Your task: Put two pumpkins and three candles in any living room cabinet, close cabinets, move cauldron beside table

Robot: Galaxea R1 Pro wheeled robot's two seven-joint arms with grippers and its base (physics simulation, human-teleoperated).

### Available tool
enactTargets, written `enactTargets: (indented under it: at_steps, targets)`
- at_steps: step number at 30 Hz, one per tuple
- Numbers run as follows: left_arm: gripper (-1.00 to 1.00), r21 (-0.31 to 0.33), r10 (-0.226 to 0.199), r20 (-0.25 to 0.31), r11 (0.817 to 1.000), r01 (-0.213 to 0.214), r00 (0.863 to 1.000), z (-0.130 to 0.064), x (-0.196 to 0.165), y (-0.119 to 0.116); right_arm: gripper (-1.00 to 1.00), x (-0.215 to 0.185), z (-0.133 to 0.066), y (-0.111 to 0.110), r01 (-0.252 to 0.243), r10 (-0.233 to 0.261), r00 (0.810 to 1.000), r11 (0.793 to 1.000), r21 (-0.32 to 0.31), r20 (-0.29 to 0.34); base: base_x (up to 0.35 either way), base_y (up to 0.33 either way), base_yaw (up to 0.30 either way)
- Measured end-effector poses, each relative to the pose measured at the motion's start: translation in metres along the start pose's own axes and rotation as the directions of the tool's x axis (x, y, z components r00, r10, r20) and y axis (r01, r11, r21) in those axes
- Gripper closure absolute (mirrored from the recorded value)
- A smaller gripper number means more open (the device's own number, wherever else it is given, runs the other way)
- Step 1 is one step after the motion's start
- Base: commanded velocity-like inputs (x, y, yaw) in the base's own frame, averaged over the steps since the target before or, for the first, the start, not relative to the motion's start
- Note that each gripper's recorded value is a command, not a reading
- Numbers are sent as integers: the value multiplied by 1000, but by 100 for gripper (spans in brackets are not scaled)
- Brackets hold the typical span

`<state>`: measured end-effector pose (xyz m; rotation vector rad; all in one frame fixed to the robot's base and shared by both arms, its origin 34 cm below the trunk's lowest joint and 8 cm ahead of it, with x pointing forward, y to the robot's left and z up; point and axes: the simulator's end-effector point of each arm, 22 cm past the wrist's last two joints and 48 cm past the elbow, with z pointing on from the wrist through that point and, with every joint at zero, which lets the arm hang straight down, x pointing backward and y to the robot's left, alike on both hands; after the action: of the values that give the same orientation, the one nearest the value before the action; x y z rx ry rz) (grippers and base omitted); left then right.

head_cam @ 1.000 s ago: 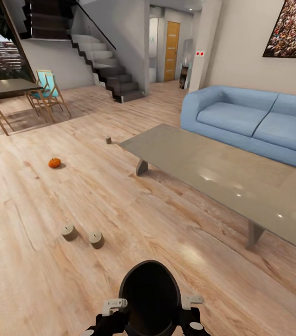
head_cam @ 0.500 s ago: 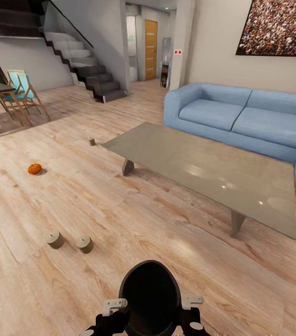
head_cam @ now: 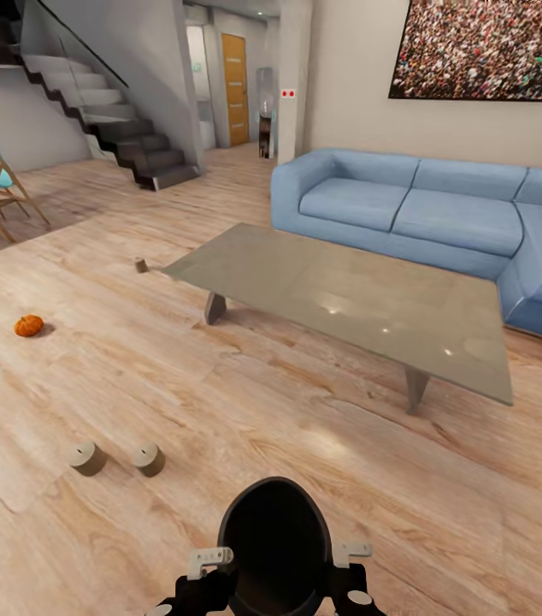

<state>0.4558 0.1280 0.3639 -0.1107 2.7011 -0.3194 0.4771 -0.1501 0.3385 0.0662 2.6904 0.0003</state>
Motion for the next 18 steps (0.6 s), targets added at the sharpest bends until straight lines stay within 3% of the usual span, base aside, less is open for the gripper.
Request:
enactTargets:
  at_steps: [18]
  targets:
    - [100, 0, 0, 1, 1000, 0, 1000, 0, 0, 0, 100, 0, 0, 0, 0, 0, 1000, 1000, 0, 1, 0, 137, -264]
